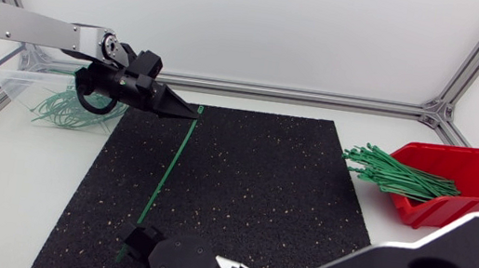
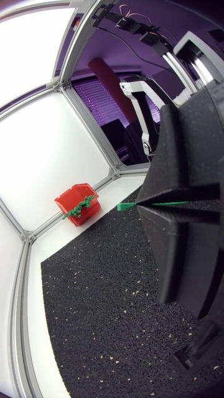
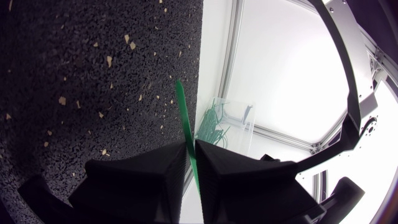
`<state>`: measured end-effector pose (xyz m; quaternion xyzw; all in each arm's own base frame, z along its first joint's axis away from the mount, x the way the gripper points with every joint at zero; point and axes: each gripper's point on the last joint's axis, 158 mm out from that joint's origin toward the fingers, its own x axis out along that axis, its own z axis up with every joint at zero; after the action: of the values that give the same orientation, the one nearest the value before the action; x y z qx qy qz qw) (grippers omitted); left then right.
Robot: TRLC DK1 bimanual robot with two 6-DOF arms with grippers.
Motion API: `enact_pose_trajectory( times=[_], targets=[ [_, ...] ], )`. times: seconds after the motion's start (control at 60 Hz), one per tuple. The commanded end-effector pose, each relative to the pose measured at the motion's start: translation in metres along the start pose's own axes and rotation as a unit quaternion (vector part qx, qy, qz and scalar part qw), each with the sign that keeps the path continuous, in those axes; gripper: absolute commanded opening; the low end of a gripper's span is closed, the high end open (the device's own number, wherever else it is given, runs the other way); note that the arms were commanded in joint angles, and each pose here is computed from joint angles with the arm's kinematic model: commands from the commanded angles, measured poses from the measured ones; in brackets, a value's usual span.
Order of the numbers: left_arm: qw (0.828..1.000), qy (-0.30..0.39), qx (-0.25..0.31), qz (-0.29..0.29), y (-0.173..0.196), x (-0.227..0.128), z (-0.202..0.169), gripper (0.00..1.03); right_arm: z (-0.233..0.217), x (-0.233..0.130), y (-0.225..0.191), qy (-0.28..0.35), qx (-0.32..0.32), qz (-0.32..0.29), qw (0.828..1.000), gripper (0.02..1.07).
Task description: Take a green cable tie from the red box, thread the tail through the head to close it, then place it in the transparent bin on the left.
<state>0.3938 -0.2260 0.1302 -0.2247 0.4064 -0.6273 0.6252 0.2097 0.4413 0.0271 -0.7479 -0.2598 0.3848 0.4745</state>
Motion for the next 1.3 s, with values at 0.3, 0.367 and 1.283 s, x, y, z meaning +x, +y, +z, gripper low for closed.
enact_pose_trajectory(
  times=[0.3,0.367,1.283],
  targets=[
    [0.999,-0.017,-0.008,-0.034,-0.006,0.001,-0.007,0.03,0.012,-0.001,0.009,-0.01,-0.015,0.01,1.0,0.08],
    [0.999,-0.018,-0.007,-0.039,-0.006,0.001,-0.007,0.03,0.011,-0.002,0.008,-0.01,-0.014,0.009,1.0,0.08],
    [0.998,-0.031,0.044,-0.042,-0.041,-0.012,0.002,0.03,-0.048,-0.004,-0.024,0.048,0.313,0.181,0.931,0.08]
  ],
)
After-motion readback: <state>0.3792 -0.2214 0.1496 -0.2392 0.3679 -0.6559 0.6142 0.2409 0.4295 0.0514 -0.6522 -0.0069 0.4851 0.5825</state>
